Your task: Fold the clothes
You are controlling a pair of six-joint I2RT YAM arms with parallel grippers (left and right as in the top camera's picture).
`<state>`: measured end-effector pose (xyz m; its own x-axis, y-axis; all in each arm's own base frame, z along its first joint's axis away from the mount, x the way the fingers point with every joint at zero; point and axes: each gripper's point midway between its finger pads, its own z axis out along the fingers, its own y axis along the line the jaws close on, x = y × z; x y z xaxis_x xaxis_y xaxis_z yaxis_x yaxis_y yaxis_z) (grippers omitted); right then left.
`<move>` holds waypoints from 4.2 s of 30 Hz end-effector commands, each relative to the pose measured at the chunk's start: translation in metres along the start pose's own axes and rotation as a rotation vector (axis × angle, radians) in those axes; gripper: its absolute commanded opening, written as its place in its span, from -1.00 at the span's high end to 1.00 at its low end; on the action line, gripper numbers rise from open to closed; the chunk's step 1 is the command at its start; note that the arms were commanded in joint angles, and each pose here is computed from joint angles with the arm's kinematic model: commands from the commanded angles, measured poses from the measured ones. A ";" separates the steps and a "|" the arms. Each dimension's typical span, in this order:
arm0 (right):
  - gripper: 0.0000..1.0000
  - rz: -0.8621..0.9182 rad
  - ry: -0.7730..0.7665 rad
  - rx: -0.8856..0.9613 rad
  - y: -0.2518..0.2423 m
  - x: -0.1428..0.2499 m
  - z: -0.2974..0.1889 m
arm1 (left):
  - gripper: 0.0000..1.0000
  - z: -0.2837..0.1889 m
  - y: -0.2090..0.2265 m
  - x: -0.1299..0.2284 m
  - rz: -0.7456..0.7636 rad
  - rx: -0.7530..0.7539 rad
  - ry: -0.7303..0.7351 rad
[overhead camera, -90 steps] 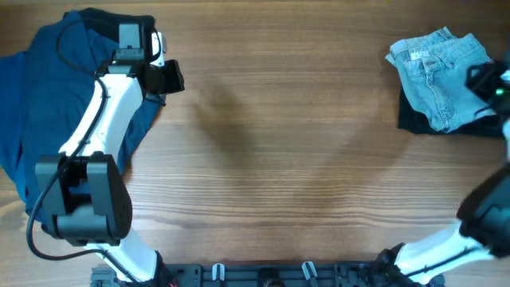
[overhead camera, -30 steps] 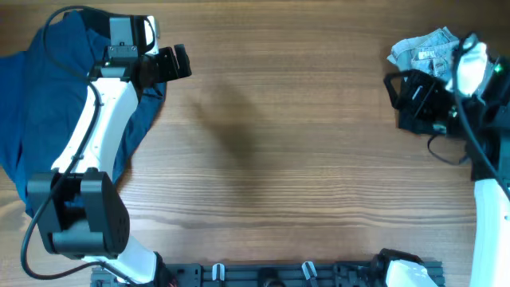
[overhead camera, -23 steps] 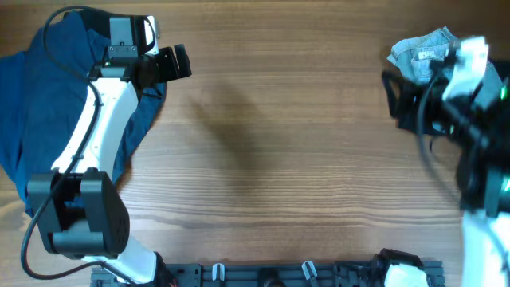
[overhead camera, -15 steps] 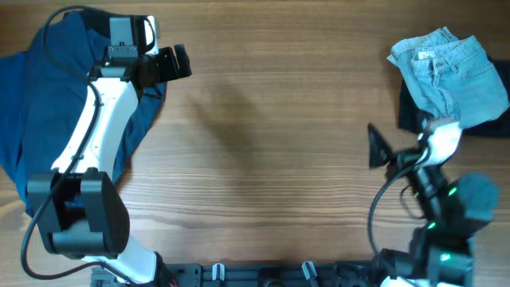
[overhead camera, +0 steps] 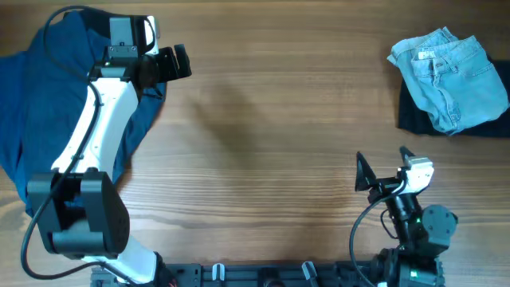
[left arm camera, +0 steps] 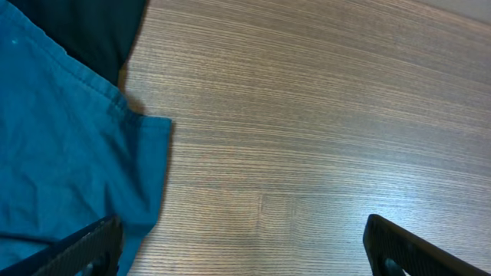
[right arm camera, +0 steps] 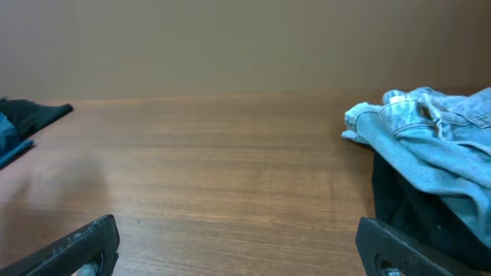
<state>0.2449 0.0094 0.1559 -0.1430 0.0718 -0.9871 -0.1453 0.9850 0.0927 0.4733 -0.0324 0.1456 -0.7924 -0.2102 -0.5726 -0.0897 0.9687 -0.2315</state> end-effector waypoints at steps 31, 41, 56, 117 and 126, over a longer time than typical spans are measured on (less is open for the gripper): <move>-1.00 -0.023 -0.090 0.018 0.000 -0.019 -0.007 | -0.99 -0.030 -0.010 -0.002 0.012 0.016 -0.015; -1.00 -0.023 -0.090 0.018 0.000 -0.019 -0.007 | -0.99 -0.096 -0.023 0.011 0.069 0.087 -0.354; -1.00 -0.024 -0.090 0.018 0.000 -0.019 -0.007 | -1.00 -0.138 0.026 0.142 0.040 0.145 -0.720; -0.99 -0.023 -0.090 0.018 0.000 -0.019 -0.007 | -0.99 -0.151 0.043 0.168 -0.025 0.146 -0.832; -0.99 -0.023 -0.090 0.018 0.000 -0.019 -0.007 | -1.00 -0.151 0.043 0.168 -0.025 0.146 -0.832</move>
<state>0.2410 0.0073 0.1745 -0.0582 0.0530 -0.9969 -0.1337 0.9892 0.0604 0.2456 -0.0098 0.1600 -0.0921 -0.3099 -0.9463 0.0412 0.9484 -0.3145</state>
